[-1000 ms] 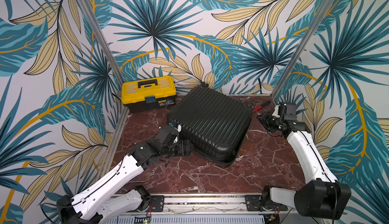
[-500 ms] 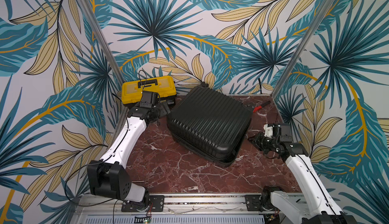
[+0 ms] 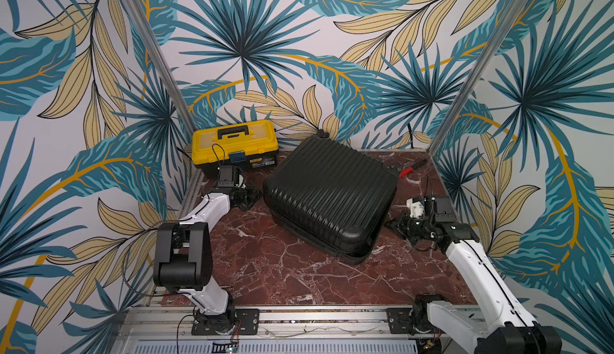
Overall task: Open the suitcase zippers
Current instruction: Open the suitcase at the center of the board.
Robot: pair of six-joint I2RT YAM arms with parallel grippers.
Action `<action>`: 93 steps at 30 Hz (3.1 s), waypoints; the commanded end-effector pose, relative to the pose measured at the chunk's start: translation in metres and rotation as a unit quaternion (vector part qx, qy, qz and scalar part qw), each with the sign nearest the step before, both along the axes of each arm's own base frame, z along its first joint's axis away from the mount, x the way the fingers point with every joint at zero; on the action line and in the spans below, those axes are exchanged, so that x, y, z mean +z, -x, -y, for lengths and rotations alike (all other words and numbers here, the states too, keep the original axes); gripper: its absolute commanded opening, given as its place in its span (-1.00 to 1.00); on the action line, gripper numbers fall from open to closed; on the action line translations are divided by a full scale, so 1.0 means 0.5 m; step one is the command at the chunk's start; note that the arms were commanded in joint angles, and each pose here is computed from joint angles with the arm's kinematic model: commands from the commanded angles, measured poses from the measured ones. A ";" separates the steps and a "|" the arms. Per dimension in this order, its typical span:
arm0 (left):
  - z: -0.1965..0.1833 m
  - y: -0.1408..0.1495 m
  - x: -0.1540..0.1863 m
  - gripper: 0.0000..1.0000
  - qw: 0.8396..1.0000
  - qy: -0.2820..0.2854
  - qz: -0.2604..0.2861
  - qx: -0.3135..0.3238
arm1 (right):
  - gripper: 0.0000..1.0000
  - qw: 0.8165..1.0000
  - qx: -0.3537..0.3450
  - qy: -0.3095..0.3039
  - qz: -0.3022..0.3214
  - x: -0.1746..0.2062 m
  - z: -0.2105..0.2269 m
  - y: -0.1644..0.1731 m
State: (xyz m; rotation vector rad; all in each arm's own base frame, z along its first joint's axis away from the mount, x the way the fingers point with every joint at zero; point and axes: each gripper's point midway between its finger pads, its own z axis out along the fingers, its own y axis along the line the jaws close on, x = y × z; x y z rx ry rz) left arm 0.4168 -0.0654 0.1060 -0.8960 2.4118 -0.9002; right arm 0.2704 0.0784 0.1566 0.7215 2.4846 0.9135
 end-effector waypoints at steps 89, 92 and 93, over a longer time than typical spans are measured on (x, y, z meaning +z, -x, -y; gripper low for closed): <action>0.245 0.114 0.344 -0.16 0.950 -0.043 0.234 -0.202 | -0.96 0.945 -0.041 -0.232 0.227 0.437 -0.015 -0.601; 0.247 0.074 0.391 -0.13 0.945 -0.056 0.260 -0.190 | -0.96 0.945 -0.040 -0.222 0.237 0.448 -0.013 -0.602; 0.248 0.061 0.401 -0.12 0.944 -0.060 0.264 -0.188 | -0.96 0.946 -0.041 -0.219 0.236 0.447 -0.011 -0.606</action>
